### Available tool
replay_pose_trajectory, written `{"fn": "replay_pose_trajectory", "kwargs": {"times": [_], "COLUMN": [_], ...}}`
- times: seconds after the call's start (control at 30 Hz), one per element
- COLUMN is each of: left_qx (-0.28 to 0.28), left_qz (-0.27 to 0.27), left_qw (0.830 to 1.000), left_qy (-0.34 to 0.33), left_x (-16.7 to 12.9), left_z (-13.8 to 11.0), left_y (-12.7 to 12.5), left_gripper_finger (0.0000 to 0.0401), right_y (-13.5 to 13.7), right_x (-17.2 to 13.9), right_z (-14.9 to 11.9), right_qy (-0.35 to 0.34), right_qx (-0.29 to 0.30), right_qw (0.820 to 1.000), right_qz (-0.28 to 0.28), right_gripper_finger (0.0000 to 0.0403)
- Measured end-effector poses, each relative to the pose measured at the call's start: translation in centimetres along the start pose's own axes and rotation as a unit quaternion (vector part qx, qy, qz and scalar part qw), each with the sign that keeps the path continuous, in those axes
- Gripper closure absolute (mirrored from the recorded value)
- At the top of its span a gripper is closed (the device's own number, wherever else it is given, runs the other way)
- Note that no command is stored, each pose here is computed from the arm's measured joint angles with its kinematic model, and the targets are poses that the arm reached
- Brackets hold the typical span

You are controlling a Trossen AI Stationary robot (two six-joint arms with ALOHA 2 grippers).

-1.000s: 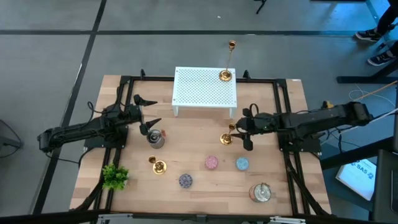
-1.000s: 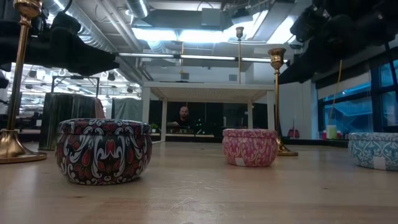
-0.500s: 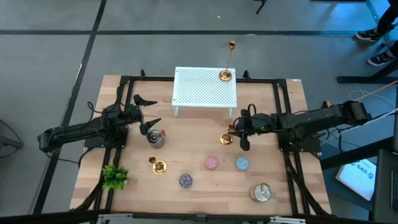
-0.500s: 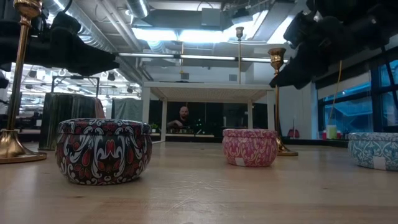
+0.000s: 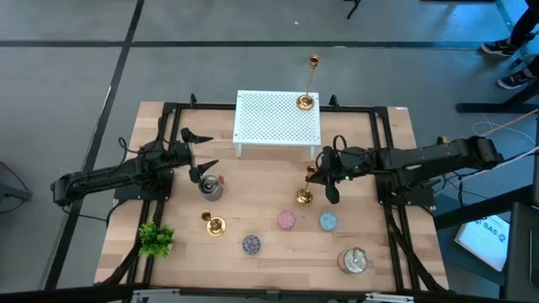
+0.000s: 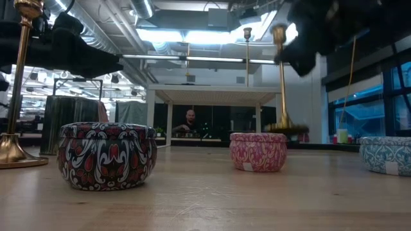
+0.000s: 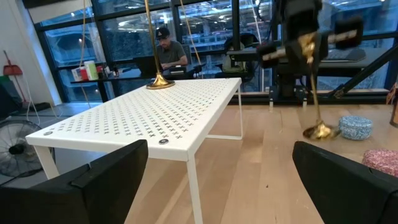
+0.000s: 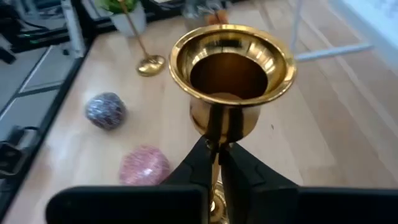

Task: Pick & Place candle stick holders
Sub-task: Align the top gold candle holder with the gold candle holder on the shelf

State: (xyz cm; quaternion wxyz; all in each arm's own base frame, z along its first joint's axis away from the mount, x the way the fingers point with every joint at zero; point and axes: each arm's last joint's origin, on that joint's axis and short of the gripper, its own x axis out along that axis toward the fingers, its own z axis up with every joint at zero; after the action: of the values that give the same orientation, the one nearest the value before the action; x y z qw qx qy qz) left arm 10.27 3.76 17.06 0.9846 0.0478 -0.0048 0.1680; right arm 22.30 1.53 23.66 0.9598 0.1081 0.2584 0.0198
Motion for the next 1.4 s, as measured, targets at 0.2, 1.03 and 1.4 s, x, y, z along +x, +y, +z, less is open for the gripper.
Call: {"fn": "replay_pose_trajectory", "kwargs": {"times": [0.2,1.03,1.4], "left_qx": [0.000,0.000,0.000], "left_qz": [0.000,0.000,0.000], "left_qw": [1.000,1.000,1.000], "left_qy": [0.000,0.000,0.000], "left_x": [0.0,0.0,0.0], "left_z": [0.0,0.0,0.0], "left_y": [0.0,0.0,0.0], "left_gripper_finger": [0.0001,0.0001,0.0001], "right_y": [1.2,-9.7,-13.0], "right_x": [-2.9,-7.1,-5.2], "right_z": [6.0,14.0,13.6], "right_qy": [-0.009,-0.041,-0.022], "right_qx": [-0.059,-0.058,-0.032], "right_qw": [0.998,0.974,0.971], "right_qz": [-0.009,-0.216,-0.238], "right_gripper_finger": [0.0388,0.0388,0.0388]}}
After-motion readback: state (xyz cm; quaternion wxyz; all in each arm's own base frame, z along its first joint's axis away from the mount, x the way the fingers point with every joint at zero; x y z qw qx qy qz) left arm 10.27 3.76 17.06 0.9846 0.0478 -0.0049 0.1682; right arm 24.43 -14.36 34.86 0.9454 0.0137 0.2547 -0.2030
